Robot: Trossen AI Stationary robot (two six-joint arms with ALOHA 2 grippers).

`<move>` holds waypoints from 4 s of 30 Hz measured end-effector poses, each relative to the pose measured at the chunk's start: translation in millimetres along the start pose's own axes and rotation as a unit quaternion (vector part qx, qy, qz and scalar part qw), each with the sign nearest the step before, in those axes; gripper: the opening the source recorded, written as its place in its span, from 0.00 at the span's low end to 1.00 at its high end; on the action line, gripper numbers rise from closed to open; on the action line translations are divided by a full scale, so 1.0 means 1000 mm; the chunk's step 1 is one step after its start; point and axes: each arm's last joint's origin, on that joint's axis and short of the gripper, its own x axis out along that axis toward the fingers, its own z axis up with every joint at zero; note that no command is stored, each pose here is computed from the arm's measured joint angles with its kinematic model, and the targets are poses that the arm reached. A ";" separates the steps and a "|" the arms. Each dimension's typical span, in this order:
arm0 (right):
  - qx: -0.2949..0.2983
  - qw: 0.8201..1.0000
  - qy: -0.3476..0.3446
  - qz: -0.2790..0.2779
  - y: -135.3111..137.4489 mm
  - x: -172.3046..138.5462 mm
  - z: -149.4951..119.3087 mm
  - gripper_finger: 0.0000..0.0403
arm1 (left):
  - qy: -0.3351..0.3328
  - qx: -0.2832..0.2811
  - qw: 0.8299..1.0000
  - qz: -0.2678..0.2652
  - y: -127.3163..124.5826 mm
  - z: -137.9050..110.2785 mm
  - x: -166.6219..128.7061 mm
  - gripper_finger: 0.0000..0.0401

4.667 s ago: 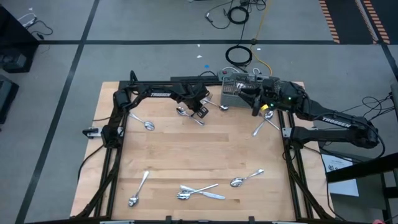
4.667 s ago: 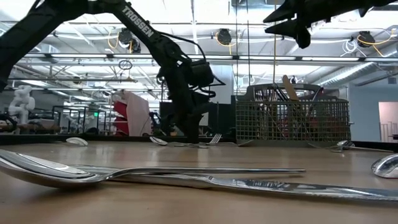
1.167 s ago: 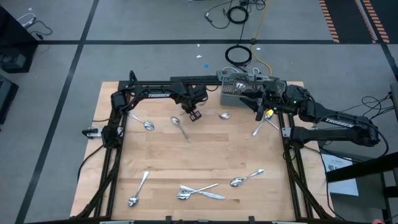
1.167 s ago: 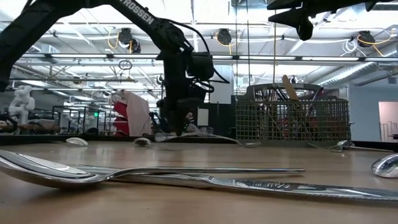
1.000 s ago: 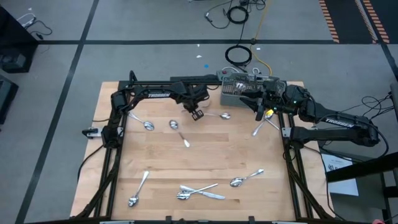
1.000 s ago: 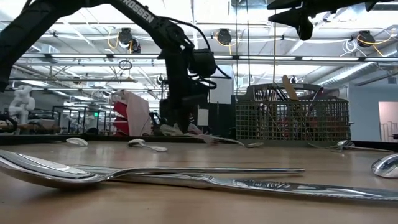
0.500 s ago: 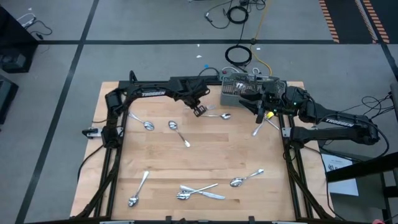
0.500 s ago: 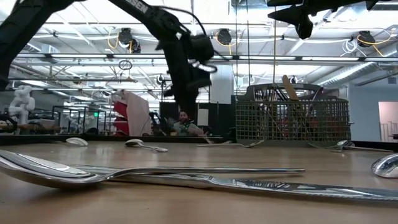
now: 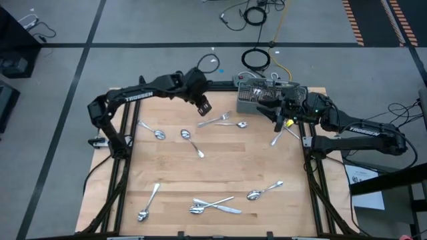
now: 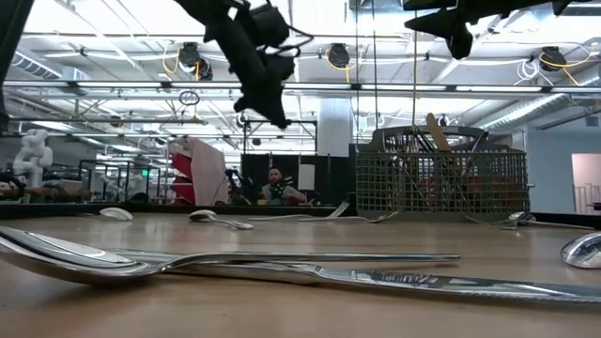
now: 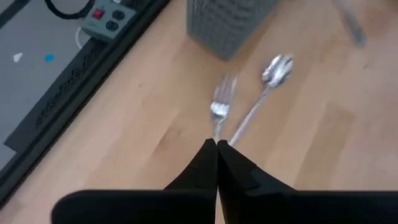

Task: Sort silverware
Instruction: Put the silver fork into the gray utensil holder

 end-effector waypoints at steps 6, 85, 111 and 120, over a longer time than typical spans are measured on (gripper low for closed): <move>0.000 1.000 -0.006 -0.018 -0.001 0.000 0.000 0.36 | 0.044 0.015 0.999 -0.021 -0.010 -0.021 0.049 0.14; 0.048 0.999 -0.011 0.002 0.004 0.005 0.000 0.36 | -0.258 0.094 0.914 -0.298 -0.015 0.049 -0.076 0.00; -0.025 0.970 -0.182 0.157 0.032 0.054 0.010 0.66 | -0.371 0.106 0.866 -0.318 -0.115 0.049 -0.102 0.00; -0.054 0.967 -0.196 0.154 0.038 0.059 0.025 0.67 | -0.348 0.084 0.882 -0.308 -0.119 0.048 -0.083 0.00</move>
